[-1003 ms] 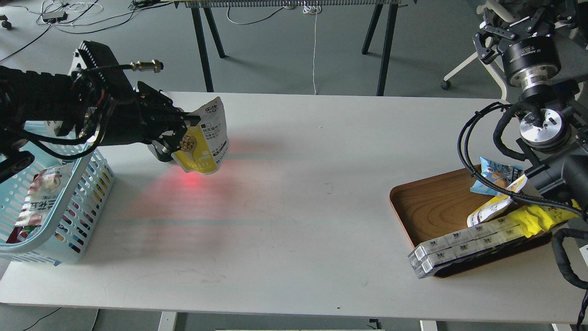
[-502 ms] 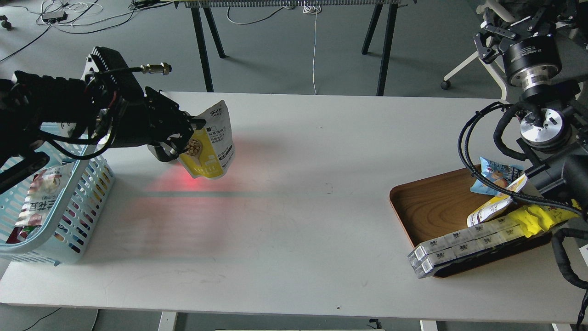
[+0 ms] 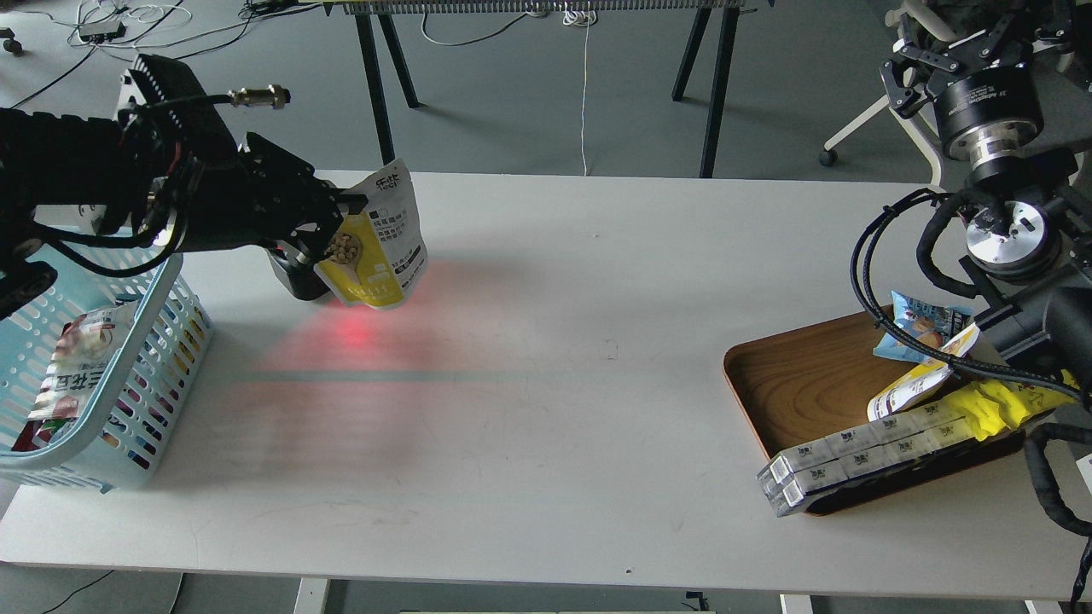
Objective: Scan snack and place in basket
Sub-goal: 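Hold the packet in front of the barcode scanner with the left gripper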
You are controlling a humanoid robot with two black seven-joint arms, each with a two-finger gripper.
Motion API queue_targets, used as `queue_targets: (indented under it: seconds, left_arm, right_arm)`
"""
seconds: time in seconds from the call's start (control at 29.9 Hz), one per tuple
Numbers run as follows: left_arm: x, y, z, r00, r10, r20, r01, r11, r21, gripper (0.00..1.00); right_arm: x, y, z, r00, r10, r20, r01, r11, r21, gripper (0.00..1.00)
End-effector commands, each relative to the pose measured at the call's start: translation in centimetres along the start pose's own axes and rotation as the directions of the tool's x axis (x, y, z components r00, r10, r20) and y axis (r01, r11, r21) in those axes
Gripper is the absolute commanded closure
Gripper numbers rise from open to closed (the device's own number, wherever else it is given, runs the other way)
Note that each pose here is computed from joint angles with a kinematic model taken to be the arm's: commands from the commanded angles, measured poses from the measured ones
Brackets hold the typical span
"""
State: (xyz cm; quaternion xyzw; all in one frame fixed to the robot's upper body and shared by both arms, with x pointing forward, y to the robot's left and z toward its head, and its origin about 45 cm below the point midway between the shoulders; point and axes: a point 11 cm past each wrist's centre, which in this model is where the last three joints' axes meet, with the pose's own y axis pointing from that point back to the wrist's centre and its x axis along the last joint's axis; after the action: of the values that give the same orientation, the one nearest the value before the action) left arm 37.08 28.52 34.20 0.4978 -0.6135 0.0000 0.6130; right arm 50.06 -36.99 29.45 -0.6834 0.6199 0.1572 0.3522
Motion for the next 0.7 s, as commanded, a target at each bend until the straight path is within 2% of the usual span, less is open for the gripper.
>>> queue_targets:
  seconds: [0.0, 0.3, 0.67]
  left_arm:
    - [0.6, 0.4, -0.3, 1.000, 0.019, 0.003, -0.019, 1.000, 0.003, 1.00]
    - [1.6, 0.6, -0.4, 0.999, 0.036, 0.020, -0.036, 0.999, 0.008, 1.00]
    - [-0.1, -0.9, 0.6, 1.000, -0.007, 0.001, 0.007, 1.000, -0.025, 1.00]
  right_arm:
    - [0.0, 0.0, -0.2, 1.000, 0.002, 0.006, -0.002, 1.000, 0.007, 0.02]
    - [0.3, 0.1, -0.5, 1.000, 0.007, -0.001, -0.007, 1.000, 0.008, 0.02]
    - [0.2, 0.0, -0.6, 1.000, 0.003, 0.000, -0.003, 1.000, 0.011, 0.02]
